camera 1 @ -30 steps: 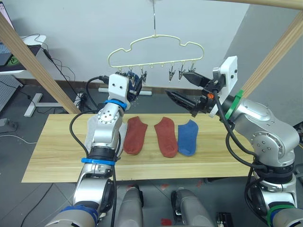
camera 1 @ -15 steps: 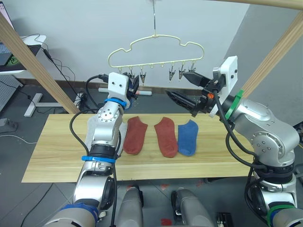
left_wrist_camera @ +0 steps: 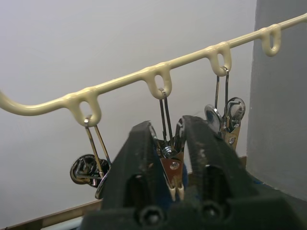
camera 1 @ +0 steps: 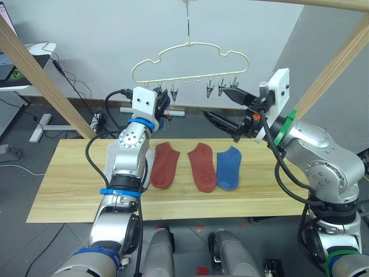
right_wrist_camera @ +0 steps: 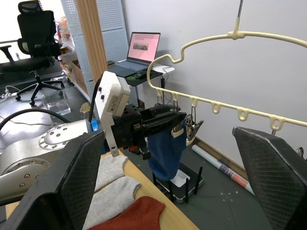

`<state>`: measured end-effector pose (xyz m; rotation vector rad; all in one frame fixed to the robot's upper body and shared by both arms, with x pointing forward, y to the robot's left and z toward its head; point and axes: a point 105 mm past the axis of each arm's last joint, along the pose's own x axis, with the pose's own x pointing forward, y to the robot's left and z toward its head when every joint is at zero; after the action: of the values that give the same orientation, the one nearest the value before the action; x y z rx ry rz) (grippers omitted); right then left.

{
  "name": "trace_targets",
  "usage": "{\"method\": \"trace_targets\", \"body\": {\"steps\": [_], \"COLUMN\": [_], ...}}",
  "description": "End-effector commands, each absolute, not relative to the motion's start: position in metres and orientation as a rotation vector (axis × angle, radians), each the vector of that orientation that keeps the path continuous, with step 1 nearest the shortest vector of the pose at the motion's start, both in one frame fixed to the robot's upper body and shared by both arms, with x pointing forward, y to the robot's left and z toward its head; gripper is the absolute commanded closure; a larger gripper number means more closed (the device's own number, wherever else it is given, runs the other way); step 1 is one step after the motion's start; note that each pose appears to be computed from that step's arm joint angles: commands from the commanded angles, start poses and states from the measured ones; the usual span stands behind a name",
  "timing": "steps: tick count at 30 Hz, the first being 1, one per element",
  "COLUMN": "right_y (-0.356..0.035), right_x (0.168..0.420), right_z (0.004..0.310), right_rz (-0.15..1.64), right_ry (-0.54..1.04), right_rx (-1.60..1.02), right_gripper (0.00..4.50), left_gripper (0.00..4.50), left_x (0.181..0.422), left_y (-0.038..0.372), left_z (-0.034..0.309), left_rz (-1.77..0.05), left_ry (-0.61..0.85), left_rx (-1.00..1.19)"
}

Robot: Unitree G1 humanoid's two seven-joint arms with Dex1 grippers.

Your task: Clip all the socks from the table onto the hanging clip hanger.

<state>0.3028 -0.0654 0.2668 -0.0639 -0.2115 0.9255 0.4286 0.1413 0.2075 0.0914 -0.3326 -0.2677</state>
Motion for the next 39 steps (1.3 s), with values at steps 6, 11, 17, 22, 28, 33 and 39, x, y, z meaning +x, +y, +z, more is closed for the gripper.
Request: {"method": "trace_targets", "body": {"steps": [6, 11, 17, 22, 28, 33, 39], "right_y": [-0.066, -0.084, -0.1, -0.107, -0.114, -0.117, -0.112], "right_x": [0.295, 0.316, 0.347, 0.373, 0.387, 0.376, 0.363], "right_z": [0.277, 0.22, 0.12, 0.063, 0.034, 0.005, -0.003], "right_rz": [0.935, 0.812, 0.739, 0.688, 0.663, 0.711, 0.756], "right_ry": [-0.265, -0.047, 0.256, 0.41, 0.474, 0.546, 0.569], "right_rx": [-0.074, -0.271, -0.38, -0.441, -0.494, -0.533, -0.422], "right_gripper": [0.0, 0.0, 0.0, 0.0, 0.0, 0.38, 2.41], "left_gripper": [4.5, 4.5, 4.5, 4.5, 4.5, 4.5, 4.5], "left_x": [0.426, 0.426, 0.42, 0.416, 0.409, 0.403, 0.4], "left_y": [0.14, 0.137, 0.146, 0.158, 0.155, 0.154, 0.157], "left_z": [0.224, 0.22, 0.22, 0.219, 0.221, 0.216, 0.216], "left_rz": [-0.277, -0.324, -0.42, -0.415, -0.407, -0.411, -0.405], "left_ry": [-0.392, -0.336, -0.209, -0.18, -0.202, -0.191, -0.186], "left_rx": [0.091, 0.07, 0.03, 0.051, 0.056, 0.08, 0.075]}}
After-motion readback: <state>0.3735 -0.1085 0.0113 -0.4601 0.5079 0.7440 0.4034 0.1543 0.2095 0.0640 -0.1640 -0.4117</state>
